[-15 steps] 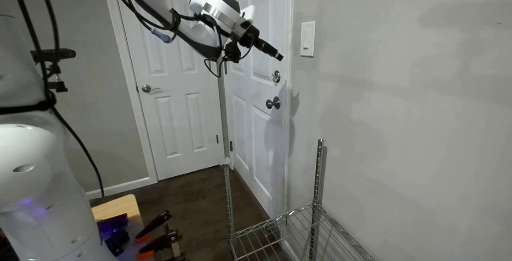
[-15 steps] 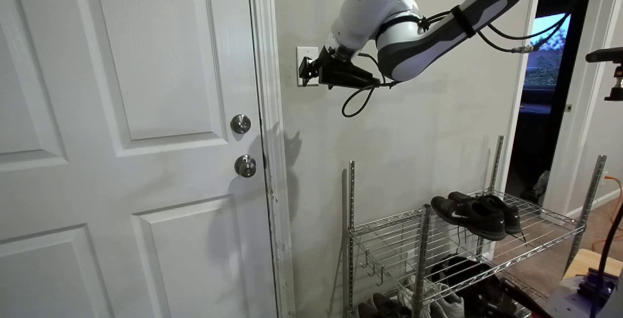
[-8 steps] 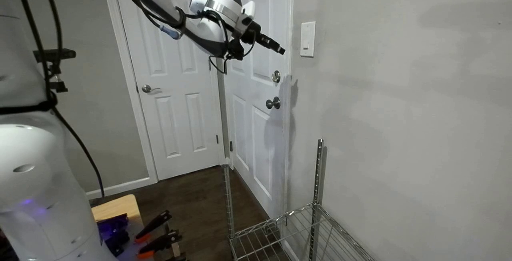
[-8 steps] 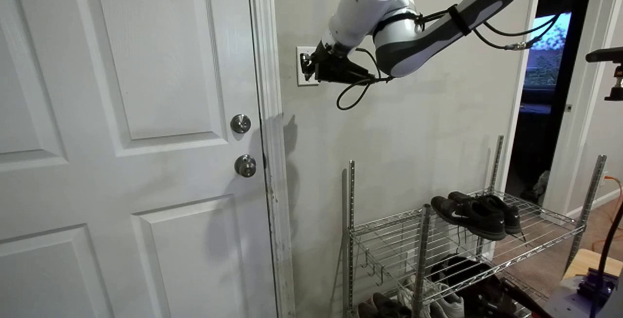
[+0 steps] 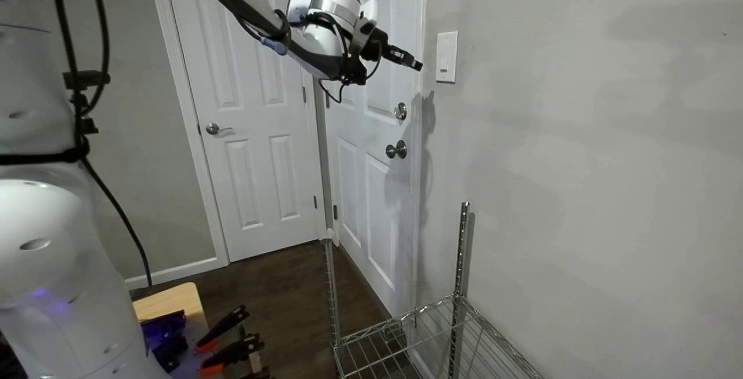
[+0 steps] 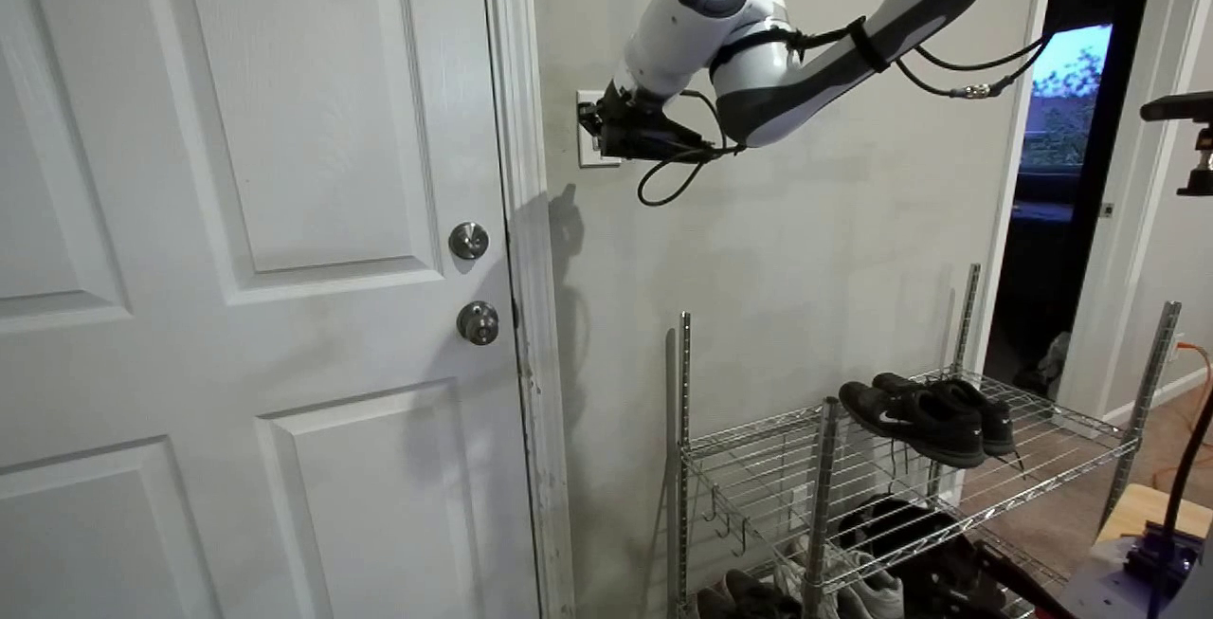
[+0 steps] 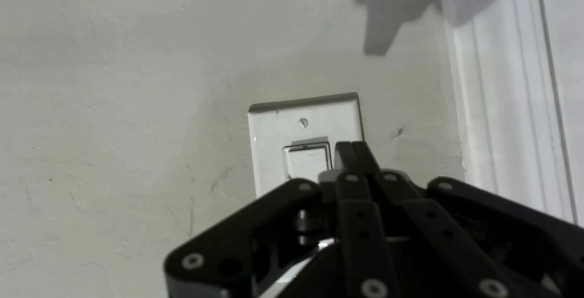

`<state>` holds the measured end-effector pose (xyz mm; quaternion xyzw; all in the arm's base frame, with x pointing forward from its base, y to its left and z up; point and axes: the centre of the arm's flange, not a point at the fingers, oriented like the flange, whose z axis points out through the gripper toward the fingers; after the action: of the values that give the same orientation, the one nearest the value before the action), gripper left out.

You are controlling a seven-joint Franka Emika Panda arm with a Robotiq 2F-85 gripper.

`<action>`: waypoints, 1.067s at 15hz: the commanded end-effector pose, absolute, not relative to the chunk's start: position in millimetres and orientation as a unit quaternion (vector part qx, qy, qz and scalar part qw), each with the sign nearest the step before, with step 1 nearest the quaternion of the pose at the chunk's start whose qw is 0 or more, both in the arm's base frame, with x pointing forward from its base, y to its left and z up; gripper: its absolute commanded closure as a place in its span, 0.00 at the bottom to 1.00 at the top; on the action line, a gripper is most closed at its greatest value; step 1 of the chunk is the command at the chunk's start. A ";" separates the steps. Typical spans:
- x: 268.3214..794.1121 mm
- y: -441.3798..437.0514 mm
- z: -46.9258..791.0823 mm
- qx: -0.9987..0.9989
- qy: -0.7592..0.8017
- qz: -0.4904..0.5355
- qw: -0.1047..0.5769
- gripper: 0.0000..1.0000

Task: Flip the switch on the wall

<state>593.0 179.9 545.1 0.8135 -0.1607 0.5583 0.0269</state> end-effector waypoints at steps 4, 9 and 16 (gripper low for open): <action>620.5 174.8 533.3 0.802 -0.189 0.565 0.046 0.97; 633.1 172.7 536.7 0.784 -0.193 0.588 0.050 0.98; 650.1 168.5 531.5 0.778 -0.202 0.591 0.067 0.98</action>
<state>640.1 166.8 535.4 0.7873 -0.1935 0.5819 0.0646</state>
